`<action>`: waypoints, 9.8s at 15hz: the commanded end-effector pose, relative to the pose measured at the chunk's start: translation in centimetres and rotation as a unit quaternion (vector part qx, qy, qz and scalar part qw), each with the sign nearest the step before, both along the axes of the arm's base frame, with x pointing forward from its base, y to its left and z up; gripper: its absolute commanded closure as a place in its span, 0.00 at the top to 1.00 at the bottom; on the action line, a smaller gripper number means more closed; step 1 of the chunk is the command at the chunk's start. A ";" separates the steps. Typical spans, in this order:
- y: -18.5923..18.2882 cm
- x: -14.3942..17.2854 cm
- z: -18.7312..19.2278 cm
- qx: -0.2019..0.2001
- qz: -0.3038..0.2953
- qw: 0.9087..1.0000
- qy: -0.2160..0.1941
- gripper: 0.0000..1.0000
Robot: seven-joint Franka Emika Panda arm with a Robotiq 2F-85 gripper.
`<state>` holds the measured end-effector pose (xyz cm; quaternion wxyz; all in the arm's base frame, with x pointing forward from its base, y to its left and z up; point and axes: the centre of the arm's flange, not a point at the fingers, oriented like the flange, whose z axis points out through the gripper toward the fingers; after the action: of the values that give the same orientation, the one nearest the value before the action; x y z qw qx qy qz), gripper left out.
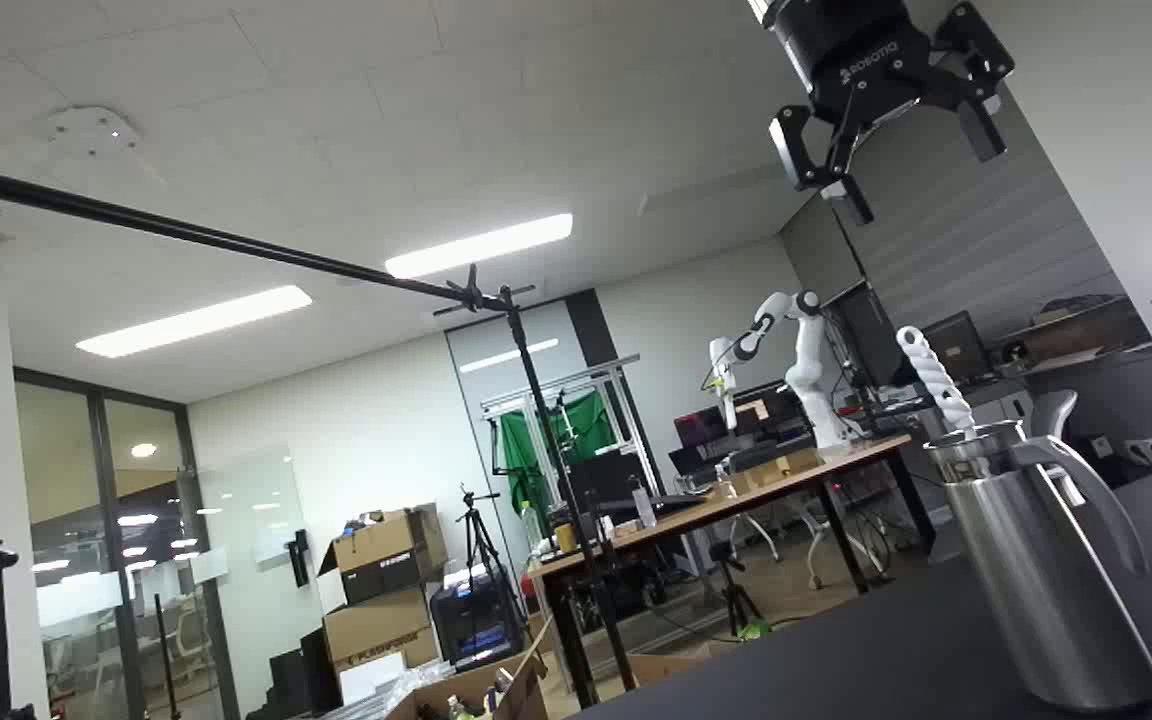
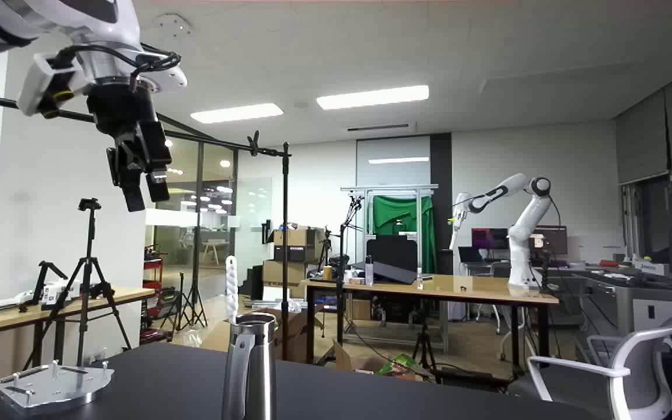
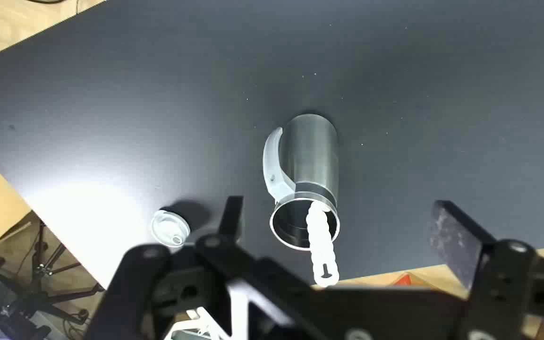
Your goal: Stir the contents in the flusk.
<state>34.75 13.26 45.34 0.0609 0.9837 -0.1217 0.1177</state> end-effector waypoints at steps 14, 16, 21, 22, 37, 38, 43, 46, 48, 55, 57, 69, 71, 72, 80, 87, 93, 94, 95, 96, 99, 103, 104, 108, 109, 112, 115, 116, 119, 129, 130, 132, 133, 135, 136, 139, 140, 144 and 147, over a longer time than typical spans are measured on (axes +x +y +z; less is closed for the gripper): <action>-1.7 5.5 -0.7 -0.003 -0.035 0.999 0.013 1.00; -2.9 7.9 -1.1 0.003 -0.058 0.998 0.015 1.00; -4.9 14.1 -3.0 0.038 -0.133 0.990 0.005 1.00; -5.0 14.8 -3.5 0.050 -0.159 0.986 -0.001 1.00; -3.2 16.3 -11.4 0.047 -0.455 0.889 0.010 0.51; -3.4 16.3 -11.6 0.045 -0.458 0.887 0.016 0.45; -4.2 16.6 -12.6 0.035 -0.458 0.887 0.040 0.11; -4.4 16.7 -12.7 0.030 -0.446 0.893 0.049 0.00; -4.4 16.7 -12.8 0.033 -0.415 0.907 0.068 0.00; -5.8 17.2 -11.1 0.040 -0.313 0.944 0.096 0.61; -6.8 17.5 -10.8 0.037 -0.307 0.946 0.100 0.73; -9.9 18.3 -11.6 0.030 -0.303 0.946 0.109 0.25; -9.9 18.3 -11.7 0.032 -0.302 0.946 0.110 0.11; -9.8 18.3 -11.8 0.032 -0.301 0.947 0.109 0.05; -8.1 18.7 -8.3 0.034 -0.256 0.963 0.077 0.04; -4.6 18.8 1.6 0.003 -0.162 0.986 0.029 0.05; -5.1 18.4 1.2 0.008 -0.121 0.992 0.041 0.05; -5.6 18.4 -0.9 0.007 -0.125 0.991 0.048 0.05; -6.1 18.4 -2.7 0.008 -0.126 0.990 0.058 0.05; -6.5 18.4 -5.2 0.005 -0.129 0.989 0.066 0.05; -7.2 18.4 -11.0 0.005 -0.134 0.986 0.101 0.05; -6.2 18.9 -9.9 0.000 -0.115 0.988 0.100 0.05; -5.8 19.0 -7.4 -0.004 -0.106 0.991 0.087 0.05; -4.4 18.1 1.7 -0.021 -0.060 0.996 0.063 0.05; -4.2 17.6 4.1 -0.025 -0.050 0.997 0.057 0.05; -4.9 16.3 6.6 -0.022 -0.033 0.998 0.046 0.05; -6.0 16.2 3.2 -0.005 -0.036 0.998 0.044 0.05; -6.3 16.4 1.1 0.001 -0.039 0.998 0.046 0.05; -7.3 17.1 -6.1 0.008 -0.059 0.996 0.070 0.05; -4.7 16.3 1.8 -0.075 0.001 0.990 0.118 0.05; -4.5 16.0 3.8 -0.084 0.007 0.990 0.109 0.05; -4.6 15.3 6.3 -0.071 0.015 0.994 0.083 0.05; -4.8 15.1 6.5 -0.058 0.012 0.996 0.063 0.05; -5.3 15.2 5.0 -0.030 0.005 0.999 0.044 0.05; -5.5 15.5 3.8 -0.017 0.000 0.999 0.039 0.05; -6.4 16.6 -2.7 0.025 -0.019 0.998 0.051 0.05; -6.7 16.8 -4.7 0.033 -0.025 0.997 0.060 0.05; -7.3 17.5 -8.6 0.009 -0.036 0.991 0.127 0.05; -7.3 17.2 -5.4 -0.041 -0.016 0.987 0.152 0.05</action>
<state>51.47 5.75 35.57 0.0838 0.9872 -0.1337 -0.0218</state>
